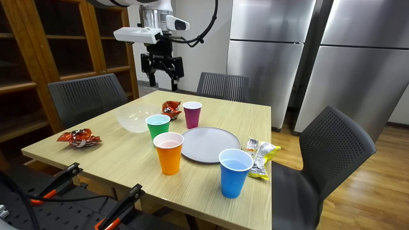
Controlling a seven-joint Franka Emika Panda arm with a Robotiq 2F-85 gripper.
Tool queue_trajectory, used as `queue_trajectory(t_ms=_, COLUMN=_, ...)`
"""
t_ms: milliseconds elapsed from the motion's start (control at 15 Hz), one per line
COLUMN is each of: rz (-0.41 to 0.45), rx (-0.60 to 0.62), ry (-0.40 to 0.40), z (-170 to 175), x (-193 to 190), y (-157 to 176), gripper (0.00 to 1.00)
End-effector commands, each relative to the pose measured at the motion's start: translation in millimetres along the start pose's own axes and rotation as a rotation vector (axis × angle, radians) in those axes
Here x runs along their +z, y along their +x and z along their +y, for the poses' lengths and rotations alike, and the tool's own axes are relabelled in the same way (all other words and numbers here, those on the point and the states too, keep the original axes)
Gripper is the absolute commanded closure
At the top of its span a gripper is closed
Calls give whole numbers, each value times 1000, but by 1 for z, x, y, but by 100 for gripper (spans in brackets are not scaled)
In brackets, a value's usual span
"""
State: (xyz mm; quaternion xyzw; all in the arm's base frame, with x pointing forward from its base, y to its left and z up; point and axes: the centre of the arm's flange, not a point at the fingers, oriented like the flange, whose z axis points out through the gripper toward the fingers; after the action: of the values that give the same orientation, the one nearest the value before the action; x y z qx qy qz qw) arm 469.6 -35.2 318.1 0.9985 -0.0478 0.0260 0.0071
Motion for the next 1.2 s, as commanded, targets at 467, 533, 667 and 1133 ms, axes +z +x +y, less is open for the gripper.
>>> queue_trajectory(t_ms=467, rz=-20, rx=7, ry=-23, z=-6, x=17, y=16, gripper=0)
queue_trajectory(t_ms=533, rz=-20, rx=7, ry=-23, z=-6, x=17, y=16, gripper=0)
queue_trajectory(t_ms=667, rz=-20, rx=27, ry=-52, z=-8, x=24, y=18, gripper=0)
queue_trajectory(t_ms=1133, rz=-49, rx=22, ry=-63, z=-26, x=65, y=30, gripper=0)
